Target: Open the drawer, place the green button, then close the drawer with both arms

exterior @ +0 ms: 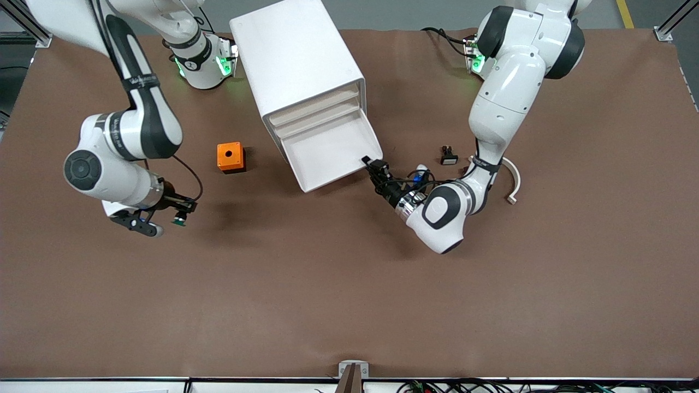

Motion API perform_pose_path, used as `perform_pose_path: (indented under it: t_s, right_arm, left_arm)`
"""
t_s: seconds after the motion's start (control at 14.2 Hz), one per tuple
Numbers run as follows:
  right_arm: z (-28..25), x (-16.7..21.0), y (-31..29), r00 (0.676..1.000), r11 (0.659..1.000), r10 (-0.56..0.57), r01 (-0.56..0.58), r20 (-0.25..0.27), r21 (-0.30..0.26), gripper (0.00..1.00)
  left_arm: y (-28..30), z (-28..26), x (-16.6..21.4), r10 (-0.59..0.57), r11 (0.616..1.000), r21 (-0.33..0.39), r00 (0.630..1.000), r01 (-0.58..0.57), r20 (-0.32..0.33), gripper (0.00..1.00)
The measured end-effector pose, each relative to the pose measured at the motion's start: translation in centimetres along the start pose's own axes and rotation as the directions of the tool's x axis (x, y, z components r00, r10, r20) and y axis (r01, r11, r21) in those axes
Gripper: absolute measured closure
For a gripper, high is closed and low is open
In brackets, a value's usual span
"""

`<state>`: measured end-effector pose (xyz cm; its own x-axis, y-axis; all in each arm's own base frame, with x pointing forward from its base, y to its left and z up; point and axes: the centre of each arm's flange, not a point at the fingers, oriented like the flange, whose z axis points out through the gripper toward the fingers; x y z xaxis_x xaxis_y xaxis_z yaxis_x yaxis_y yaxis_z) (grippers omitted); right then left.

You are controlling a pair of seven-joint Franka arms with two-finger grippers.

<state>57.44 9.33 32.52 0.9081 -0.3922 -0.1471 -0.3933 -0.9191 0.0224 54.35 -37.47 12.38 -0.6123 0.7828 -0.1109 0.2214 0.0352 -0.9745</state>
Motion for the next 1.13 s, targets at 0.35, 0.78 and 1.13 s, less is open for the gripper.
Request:
perform_pose_path:
  t_s: [0.35, 0.78, 1.13]
  right_arm:
    - [-2.4, -7.3, -8.3, 0.994, 0.995, 0.102, -0.102, -0.024, -0.002, 0.59]
    - [-3.3, -15.8, -16.7, 0.970, 0.972, 0.236, -0.235, -0.053, 0.017, 0.59]
    - [-3.5, -21.0, -20.5, 0.948, 0.949, 0.314, -0.312, -0.060, 0.033, 0.59]
  left_arm:
    - [0.1, -1.7, 0.1, 0.004, 1.000, -0.021, 0.999, -0.003, 0.033, 0.79]
    - [0.1, -1.5, -0.1, 0.005, 1.000, -0.023, 0.999, -0.005, 0.032, 0.39]
    - [-1.4, -3.0, -1.5, 0.107, 0.993, -0.053, 0.993, -0.104, 0.042, 0.00]
